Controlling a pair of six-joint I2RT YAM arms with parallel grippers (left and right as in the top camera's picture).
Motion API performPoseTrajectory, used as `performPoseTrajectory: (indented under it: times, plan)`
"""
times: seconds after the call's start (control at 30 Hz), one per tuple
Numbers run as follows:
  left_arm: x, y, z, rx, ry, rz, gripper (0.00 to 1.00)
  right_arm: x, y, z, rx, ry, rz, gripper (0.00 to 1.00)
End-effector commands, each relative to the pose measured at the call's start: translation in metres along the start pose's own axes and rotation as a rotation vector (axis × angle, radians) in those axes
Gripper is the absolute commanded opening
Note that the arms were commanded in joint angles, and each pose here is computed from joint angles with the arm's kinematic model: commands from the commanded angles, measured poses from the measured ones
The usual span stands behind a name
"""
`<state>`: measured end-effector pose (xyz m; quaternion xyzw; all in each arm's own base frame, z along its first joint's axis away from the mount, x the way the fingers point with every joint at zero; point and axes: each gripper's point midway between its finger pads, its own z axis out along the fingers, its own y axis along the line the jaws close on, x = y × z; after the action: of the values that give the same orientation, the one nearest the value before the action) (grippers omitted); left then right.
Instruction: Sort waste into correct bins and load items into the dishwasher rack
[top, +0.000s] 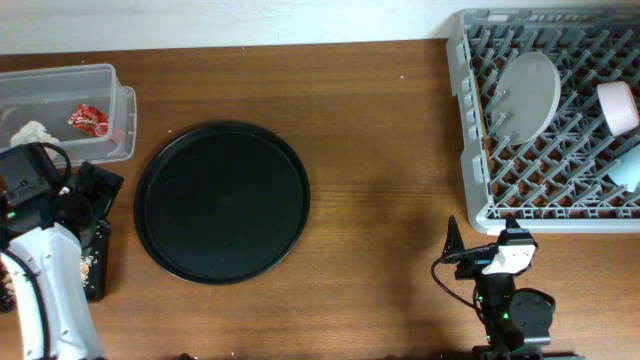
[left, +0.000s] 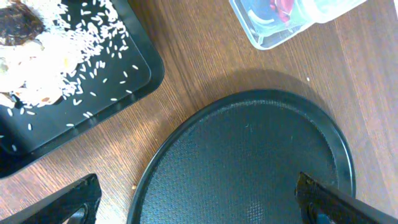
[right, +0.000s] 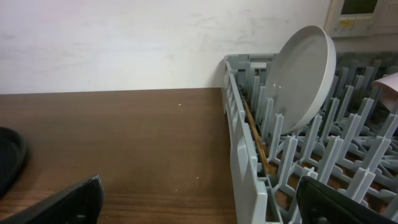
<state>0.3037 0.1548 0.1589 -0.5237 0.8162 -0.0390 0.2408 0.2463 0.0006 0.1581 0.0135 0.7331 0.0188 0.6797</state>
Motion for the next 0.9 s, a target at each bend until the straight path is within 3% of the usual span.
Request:
performPoseTrajectory:
  times: [0.0,0.07,0.2,0.3,0.43,0.7,0.87]
  plan:
    - [0.007,0.003,-0.037,0.03,-0.034,0.049,0.99,0.002,-0.003,0.0,0.016,0.001,-0.007,0.98]
    - [0.026,0.027,-0.057,-0.076,-0.026,0.071,0.99,0.002,-0.003,0.0,0.016,0.001,-0.007,0.98]
    - [0.049,0.024,-0.067,-0.096,-0.12,0.254,0.99,0.002,-0.003,0.0,0.016,0.001,-0.007,0.98]
    - [0.076,-0.002,-0.041,0.037,-0.162,0.474,0.99,0.002,-0.003,0.0,0.016,0.001,-0.007,0.98]
    - [0.132,-0.032,-0.002,0.367,-0.194,0.732,0.99,0.002,-0.003,0.0,0.016,0.001,-0.007,0.98]
    - [0.188,0.013,0.051,0.531,-0.3,0.742,0.99,0.002,-0.003,0.0,0.016,0.001,-0.007,0.98]
    - [0.179,0.005,0.024,0.594,-0.407,0.759,0.99,0.002,-0.003,0.0,0.016,0.001,-0.007,0.98]
